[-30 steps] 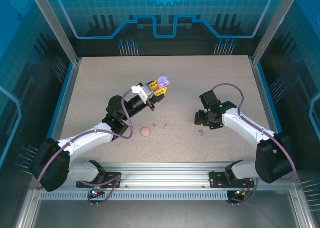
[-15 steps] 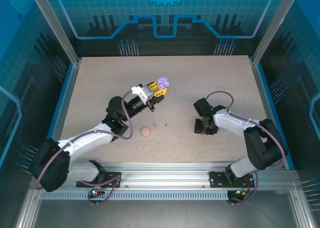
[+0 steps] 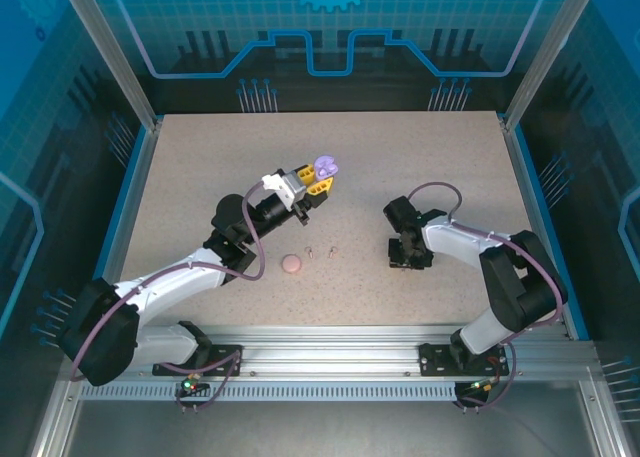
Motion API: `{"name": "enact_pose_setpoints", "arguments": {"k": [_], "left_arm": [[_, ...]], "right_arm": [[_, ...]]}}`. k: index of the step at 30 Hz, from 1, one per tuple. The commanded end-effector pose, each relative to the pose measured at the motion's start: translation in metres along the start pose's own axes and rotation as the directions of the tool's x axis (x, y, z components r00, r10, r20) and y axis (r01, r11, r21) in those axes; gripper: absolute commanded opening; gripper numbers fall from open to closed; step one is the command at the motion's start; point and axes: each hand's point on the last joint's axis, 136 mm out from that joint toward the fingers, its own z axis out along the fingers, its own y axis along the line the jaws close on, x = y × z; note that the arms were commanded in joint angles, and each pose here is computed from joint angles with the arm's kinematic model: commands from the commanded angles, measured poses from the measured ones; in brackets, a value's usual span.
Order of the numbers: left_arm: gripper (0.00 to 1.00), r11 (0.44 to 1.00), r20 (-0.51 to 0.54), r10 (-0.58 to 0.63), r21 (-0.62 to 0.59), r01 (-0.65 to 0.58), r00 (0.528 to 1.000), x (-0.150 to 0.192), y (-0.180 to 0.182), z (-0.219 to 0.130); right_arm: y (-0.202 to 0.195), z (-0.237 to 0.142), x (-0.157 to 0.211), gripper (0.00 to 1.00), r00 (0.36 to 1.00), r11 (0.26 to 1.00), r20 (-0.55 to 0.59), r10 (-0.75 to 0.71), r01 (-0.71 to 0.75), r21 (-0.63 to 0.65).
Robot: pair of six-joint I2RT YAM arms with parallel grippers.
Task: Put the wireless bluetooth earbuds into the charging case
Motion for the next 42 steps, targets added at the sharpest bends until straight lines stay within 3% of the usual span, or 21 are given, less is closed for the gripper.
{"name": "enact_pose_setpoints", "arguments": {"k": [1, 16, 25, 30, 34, 42], "left_arm": [[0.00, 1.000, 0.043, 0.014, -0.011, -0.013, 0.999, -0.014, 0.000, -0.004], [0.00, 1.000, 0.043, 0.009, -0.010, -0.009, 0.999, -0.013, 0.000, -0.002], [0.00, 1.000, 0.042, 0.006, -0.005, -0.006, 0.999, -0.014, -0.001, -0.002], [0.00, 1.000, 0.042, 0.006, -0.003, -0.006, 0.999, -0.014, -0.001, -0.001], [0.00, 1.000, 0.043, 0.003, 0.002, -0.003, 0.999, -0.015, -0.002, 0.000], [0.00, 1.000, 0.043, -0.007, 0.017, 0.006, 0.999, -0.015, -0.007, 0.002]], "right_arm": [[-0.002, 0.005, -0.007, 0.34, 1.000, 0.999, 0.021, -0.001, 0.001, 0.039], [0.000, 0.002, -0.003, 0.21, 1.000, 1.000, 0.026, 0.009, -0.009, 0.007], [0.015, -0.024, -0.015, 0.16, 0.994, 0.994, 0.109, 0.031, -0.018, -0.111], [0.030, -0.067, -0.033, 0.16, 0.971, 0.971, 0.233, 0.043, 0.014, -0.237], [0.044, -0.122, -0.052, 0.17, 0.931, 0.936, 0.359, 0.062, 0.071, -0.345], [0.075, -0.251, -0.087, 0.17, 0.784, 0.828, 0.613, 0.097, 0.278, -0.487]]}}
